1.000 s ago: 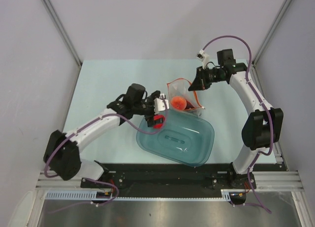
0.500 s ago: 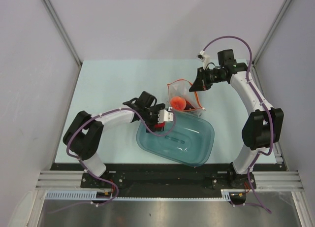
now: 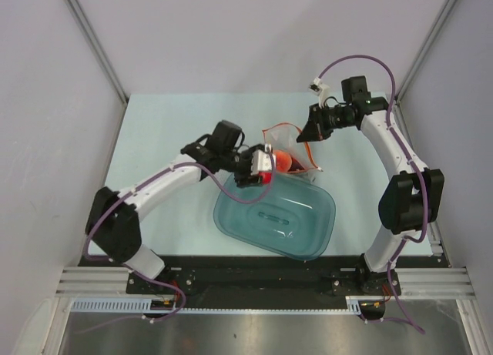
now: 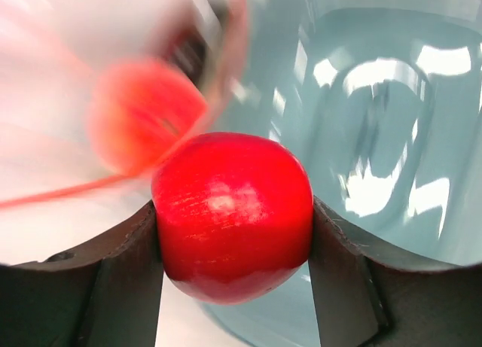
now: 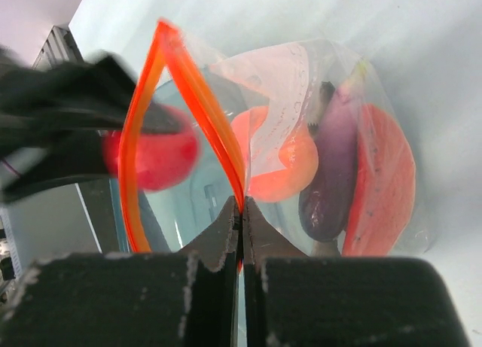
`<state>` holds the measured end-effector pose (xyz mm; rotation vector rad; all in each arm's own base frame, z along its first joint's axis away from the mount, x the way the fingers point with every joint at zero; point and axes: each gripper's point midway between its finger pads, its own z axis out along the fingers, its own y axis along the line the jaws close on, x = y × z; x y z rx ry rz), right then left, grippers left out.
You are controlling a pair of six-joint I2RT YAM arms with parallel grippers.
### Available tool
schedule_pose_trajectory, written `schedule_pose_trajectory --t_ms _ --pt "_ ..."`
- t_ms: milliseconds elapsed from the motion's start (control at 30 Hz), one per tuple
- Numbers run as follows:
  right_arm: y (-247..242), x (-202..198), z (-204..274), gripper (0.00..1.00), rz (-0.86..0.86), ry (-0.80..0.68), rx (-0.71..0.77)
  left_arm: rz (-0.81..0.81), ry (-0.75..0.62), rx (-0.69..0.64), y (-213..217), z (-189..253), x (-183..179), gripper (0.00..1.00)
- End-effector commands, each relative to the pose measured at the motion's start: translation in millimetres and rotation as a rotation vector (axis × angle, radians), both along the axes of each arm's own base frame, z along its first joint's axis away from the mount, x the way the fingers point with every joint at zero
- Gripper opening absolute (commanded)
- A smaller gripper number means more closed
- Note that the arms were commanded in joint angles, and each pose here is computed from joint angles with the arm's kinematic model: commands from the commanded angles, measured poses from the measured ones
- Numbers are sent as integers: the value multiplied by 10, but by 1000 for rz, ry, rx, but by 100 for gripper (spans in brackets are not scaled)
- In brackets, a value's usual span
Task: Place the food in the zip-top bag and seal the zipper
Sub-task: Pick up the fake fruit from the bin, then place the fake fruit in the zipper food storage bag.
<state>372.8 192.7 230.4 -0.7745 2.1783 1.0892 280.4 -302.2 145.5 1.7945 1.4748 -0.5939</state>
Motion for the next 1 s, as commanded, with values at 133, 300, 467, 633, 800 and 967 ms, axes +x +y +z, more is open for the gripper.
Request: schedule_pose_trajectory --t_ms 133,300,467,633,800,967 --pt "137 60 188 0 36 -51 29 -71 -113 -416 -720 1804 -168 34" --pt "145 82 236 0 30 -61 31 -6 -83 -335 -901 1430 129 35" --pt "141 99 263 0 21 -68 30 -18 -44 -275 -970 1147 168 36" --pt "148 87 248 0 18 -62 28 -17 25 -190 -1212 855 154 57" --pt "168 97 244 0 18 -65 24 6 34 -217 -1265 1065 143 96" --pt "160 92 252 0 18 -74 19 -62 -17 -278 -1009 1302 -65 100"
